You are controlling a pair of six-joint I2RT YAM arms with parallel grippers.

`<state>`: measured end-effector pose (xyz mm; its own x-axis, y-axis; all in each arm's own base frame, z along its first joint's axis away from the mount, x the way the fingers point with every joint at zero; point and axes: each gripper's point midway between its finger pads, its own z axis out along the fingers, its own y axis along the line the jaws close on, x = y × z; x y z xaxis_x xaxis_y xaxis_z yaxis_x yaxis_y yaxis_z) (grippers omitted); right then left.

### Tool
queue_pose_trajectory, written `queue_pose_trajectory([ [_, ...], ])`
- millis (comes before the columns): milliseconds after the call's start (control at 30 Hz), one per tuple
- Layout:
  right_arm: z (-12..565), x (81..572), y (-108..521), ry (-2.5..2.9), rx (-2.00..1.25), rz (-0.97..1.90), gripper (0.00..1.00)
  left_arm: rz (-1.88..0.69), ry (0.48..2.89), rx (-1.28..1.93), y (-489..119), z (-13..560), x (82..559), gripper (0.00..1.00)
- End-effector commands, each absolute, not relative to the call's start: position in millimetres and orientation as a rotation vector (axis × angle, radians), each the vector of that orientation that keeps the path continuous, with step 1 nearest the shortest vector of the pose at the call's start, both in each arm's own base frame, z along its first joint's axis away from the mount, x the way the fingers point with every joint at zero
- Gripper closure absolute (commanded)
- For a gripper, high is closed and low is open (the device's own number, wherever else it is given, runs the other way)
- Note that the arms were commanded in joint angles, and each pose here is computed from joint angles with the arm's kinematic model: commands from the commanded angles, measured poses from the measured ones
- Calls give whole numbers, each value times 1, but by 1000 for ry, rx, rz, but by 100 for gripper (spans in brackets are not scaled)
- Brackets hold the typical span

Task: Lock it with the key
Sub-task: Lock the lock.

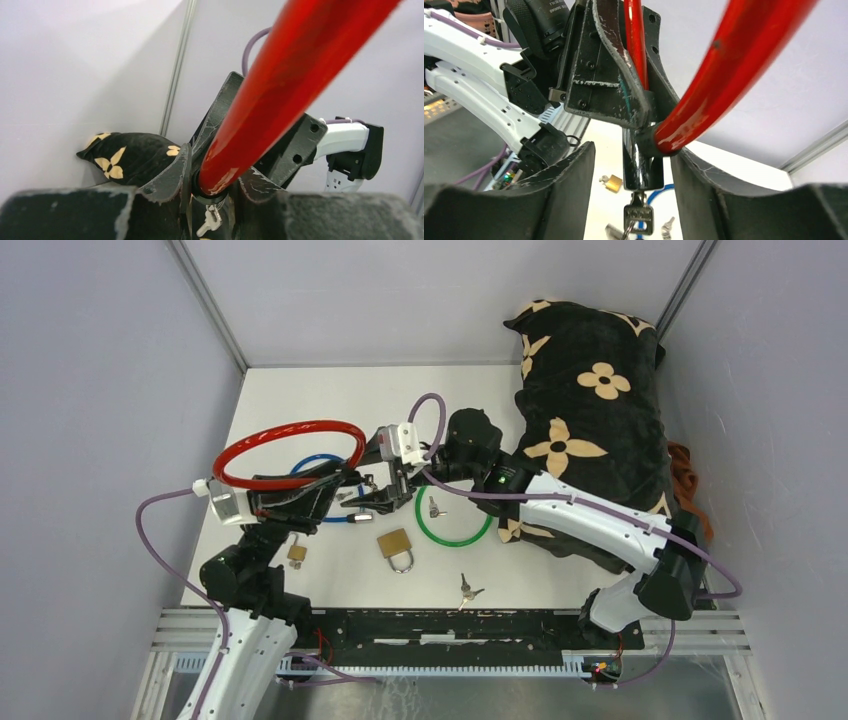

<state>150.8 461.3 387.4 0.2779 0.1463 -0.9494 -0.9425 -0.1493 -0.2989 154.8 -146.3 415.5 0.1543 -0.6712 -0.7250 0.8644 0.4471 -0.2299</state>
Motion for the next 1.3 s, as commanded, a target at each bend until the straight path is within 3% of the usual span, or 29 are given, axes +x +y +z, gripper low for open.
queue_pose_trajectory([
  [0,410,148,442,743,-1353,1089,33,-1108,710,236,-131,458,131,98],
  [200,396,162,407,832,-1385,1097,28,-1097,700,252,-130,458,126,98],
  [467,397,162,407,930,-1322,1291,42,-1097,716,254,-131,455,128,98],
  [667,403,151,422,890,-1335,1360,43,-1092,719,255,-131,455,129,98],
  [800,400,150,430,894,-1351,1377,49,-1093,720,250,-131,455,129,98],
  [1133,404,149,432,886,-1360,1387,44,-1103,729,252,-132,452,129,98],
  [1200,404,149,433,892,-1366,1386,53,-1104,729,252,-132,452,130,98],
  [1267,404,150,433,893,-1367,1381,71,-1101,727,252,-131,452,129,98],
])
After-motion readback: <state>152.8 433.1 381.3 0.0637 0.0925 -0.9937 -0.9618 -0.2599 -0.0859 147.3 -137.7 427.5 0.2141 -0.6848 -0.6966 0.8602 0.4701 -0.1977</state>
